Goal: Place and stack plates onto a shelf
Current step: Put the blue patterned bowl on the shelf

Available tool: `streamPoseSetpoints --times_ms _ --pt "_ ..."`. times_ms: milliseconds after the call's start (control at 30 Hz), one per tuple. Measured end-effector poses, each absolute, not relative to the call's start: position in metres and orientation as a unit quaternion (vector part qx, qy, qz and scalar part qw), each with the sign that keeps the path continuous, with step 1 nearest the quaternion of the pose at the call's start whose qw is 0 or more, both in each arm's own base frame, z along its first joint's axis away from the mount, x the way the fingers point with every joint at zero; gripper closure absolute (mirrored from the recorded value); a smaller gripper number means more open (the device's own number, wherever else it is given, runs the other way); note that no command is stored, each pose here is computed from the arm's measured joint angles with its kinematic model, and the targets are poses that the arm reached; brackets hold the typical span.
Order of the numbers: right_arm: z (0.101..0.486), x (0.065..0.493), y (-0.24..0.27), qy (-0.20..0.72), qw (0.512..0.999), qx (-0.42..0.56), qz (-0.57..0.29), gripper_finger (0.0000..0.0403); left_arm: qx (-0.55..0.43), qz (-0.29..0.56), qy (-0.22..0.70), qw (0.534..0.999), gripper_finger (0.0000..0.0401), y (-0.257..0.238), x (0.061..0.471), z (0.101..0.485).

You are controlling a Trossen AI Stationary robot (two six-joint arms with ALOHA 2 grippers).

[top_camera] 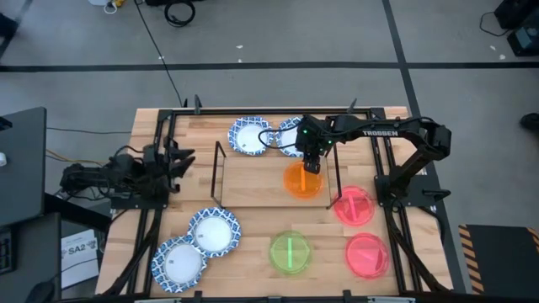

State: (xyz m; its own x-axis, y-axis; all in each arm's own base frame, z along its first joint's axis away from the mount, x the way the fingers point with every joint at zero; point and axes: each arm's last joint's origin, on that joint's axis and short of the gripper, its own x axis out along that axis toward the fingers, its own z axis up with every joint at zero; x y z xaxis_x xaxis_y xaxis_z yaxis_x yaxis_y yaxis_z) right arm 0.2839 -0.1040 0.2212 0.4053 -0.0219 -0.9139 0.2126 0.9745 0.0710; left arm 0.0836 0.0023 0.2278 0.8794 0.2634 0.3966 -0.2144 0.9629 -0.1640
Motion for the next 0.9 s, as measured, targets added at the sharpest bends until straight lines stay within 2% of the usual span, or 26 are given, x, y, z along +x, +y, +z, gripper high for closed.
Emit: streamPoseSetpoints --times_ms 567,900 --pt "0.222 0.285 -0.104 0.536 0.837 0.087 -0.071 0.0235 -0.069 0.244 -0.143 0.957 0.0280 0.007 0.104 0.308" --pt "0.222 0.286 -0.105 0.532 0.840 0.086 -0.071 0.0235 -0.041 0.335 -0.054 0.940 0.0198 0.014 0.119 0.359"
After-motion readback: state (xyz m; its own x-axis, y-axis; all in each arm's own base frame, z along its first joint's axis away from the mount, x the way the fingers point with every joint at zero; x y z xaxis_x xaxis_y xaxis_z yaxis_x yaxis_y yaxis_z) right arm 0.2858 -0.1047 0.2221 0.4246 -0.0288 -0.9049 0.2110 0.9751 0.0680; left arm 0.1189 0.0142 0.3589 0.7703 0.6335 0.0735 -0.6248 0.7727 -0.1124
